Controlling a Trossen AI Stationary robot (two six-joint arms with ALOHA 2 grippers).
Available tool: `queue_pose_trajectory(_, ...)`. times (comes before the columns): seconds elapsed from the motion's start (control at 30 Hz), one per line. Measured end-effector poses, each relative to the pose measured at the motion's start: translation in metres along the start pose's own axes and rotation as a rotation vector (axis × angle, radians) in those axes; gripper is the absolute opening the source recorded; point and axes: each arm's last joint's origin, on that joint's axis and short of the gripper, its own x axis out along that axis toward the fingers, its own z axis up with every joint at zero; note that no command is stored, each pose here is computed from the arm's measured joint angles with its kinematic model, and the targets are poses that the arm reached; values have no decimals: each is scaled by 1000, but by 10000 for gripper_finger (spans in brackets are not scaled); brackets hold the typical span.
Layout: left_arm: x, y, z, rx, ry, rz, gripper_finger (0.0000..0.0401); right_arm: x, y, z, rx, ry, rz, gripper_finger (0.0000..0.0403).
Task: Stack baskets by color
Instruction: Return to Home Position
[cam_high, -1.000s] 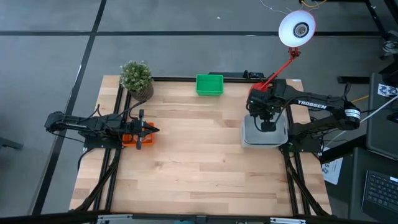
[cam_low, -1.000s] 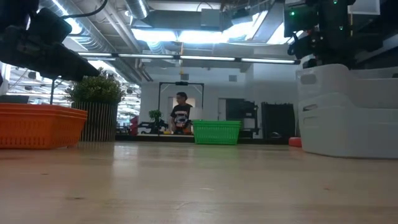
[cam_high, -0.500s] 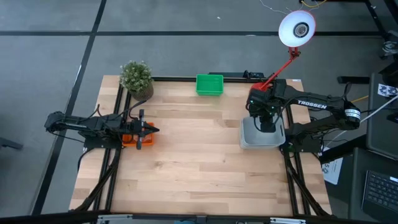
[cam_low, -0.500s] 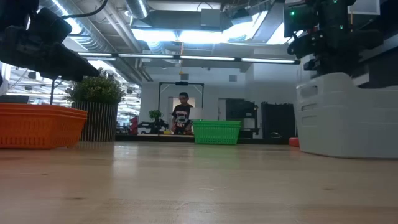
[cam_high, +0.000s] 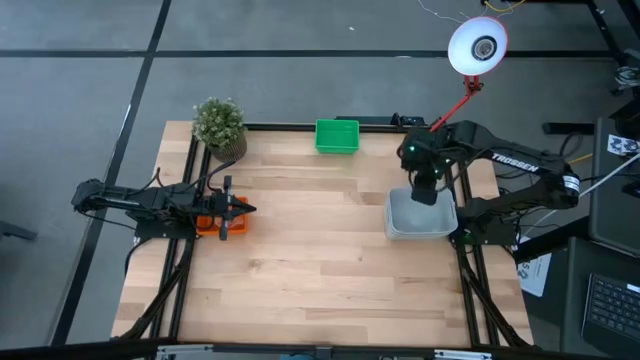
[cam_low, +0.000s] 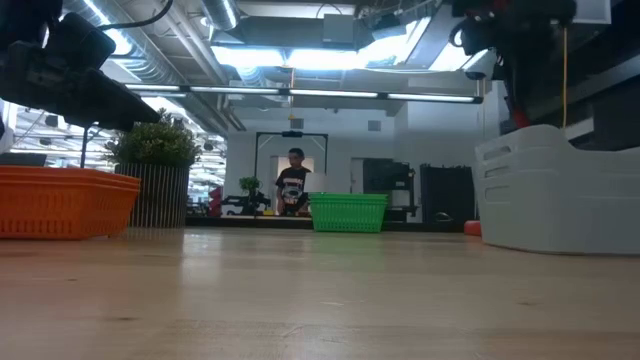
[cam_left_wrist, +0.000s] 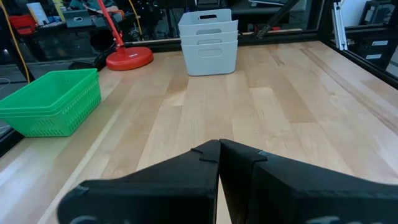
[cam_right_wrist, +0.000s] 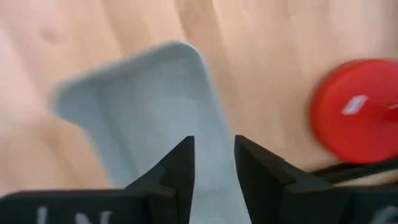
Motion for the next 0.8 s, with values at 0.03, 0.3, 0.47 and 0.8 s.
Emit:
queue_pose_trajectory(0.03, 0, 0, 0, 0, 0, 0, 0, -3, 1, 1, 40, -12, 35, 113)
queue_pose_trajectory(0.3, 0, 0, 0, 0, 0, 0, 0, -18, 13, -8, 96, -68, 318, 113)
queue_pose_trajectory(0.47, 0, 0, 0, 0, 0, 0, 0, -29, 18, -13, -18, -203, 272, 113)
queue_pose_trajectory(0.8, 0, 0, 0, 0, 0, 0, 0, -10, 30, -24, -81, -595, 284, 113)
